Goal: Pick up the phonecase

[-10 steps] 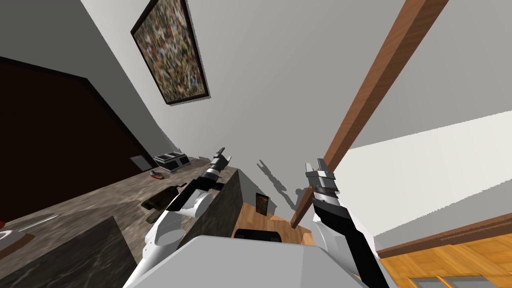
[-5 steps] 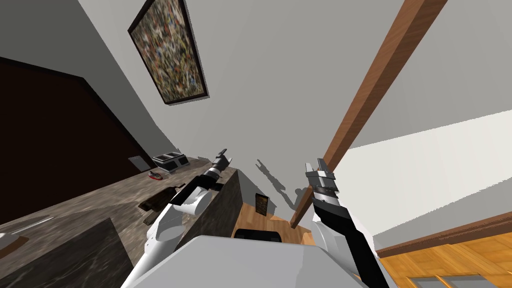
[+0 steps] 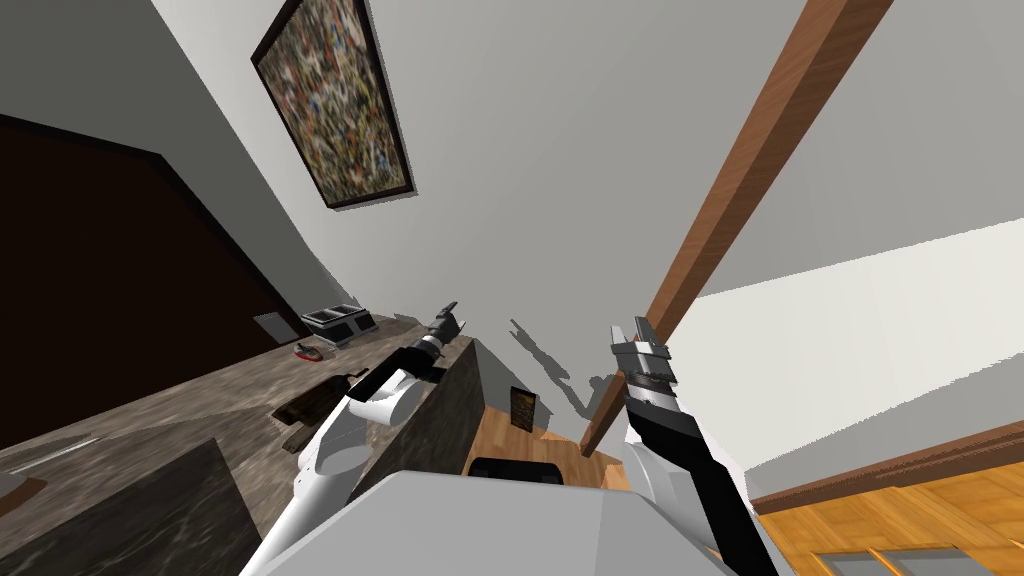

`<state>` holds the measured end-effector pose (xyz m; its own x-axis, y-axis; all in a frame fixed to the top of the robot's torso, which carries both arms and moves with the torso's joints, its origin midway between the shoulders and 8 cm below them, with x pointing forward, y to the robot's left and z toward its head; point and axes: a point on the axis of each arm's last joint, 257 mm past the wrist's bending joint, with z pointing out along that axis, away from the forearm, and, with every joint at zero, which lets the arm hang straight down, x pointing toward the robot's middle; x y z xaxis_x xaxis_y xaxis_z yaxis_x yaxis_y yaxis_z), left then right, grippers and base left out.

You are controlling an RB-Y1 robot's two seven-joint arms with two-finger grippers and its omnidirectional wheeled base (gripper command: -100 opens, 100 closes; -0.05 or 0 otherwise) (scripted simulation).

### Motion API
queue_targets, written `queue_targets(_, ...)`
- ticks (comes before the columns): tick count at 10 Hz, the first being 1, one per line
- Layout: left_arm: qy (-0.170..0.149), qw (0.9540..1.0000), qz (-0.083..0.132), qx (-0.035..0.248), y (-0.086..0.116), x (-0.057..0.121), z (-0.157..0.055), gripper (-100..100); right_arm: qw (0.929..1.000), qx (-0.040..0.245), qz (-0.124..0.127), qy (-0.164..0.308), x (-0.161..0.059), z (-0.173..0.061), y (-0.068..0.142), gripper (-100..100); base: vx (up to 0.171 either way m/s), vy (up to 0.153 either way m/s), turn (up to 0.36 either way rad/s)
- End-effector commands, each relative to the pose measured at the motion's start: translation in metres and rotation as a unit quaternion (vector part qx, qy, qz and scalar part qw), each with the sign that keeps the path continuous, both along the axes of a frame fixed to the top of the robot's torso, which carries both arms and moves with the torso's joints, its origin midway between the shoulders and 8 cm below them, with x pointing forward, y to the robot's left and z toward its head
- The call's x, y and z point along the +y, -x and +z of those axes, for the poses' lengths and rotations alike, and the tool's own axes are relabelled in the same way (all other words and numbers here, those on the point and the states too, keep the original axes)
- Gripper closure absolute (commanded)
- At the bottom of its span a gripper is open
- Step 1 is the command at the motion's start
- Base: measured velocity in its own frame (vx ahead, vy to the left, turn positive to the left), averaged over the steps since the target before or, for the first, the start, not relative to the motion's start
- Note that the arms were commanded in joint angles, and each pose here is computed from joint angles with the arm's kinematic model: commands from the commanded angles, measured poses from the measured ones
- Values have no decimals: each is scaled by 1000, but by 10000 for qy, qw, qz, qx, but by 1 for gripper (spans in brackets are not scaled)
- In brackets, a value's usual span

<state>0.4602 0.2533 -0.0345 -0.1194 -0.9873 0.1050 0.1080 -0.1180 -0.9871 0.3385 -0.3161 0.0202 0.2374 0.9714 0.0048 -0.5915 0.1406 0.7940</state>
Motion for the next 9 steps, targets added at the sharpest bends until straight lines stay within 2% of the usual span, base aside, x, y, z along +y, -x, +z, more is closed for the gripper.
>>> queue_targets(1,-20,9998,-25,194,-5,1,-7,-100,10000,0,0,0,0,0,0,0,4,-2,-13)
queue_targets(5,-76,9976,-25,693,-9,3,-31,-100,10000,0,0,0,0,0,0,0,3,-1,-6)
queue_targets(9,-140,9926,-19,1203,-11,6,-55,-100,10000,0,0,0,0,0,0,0,2,1,-6)
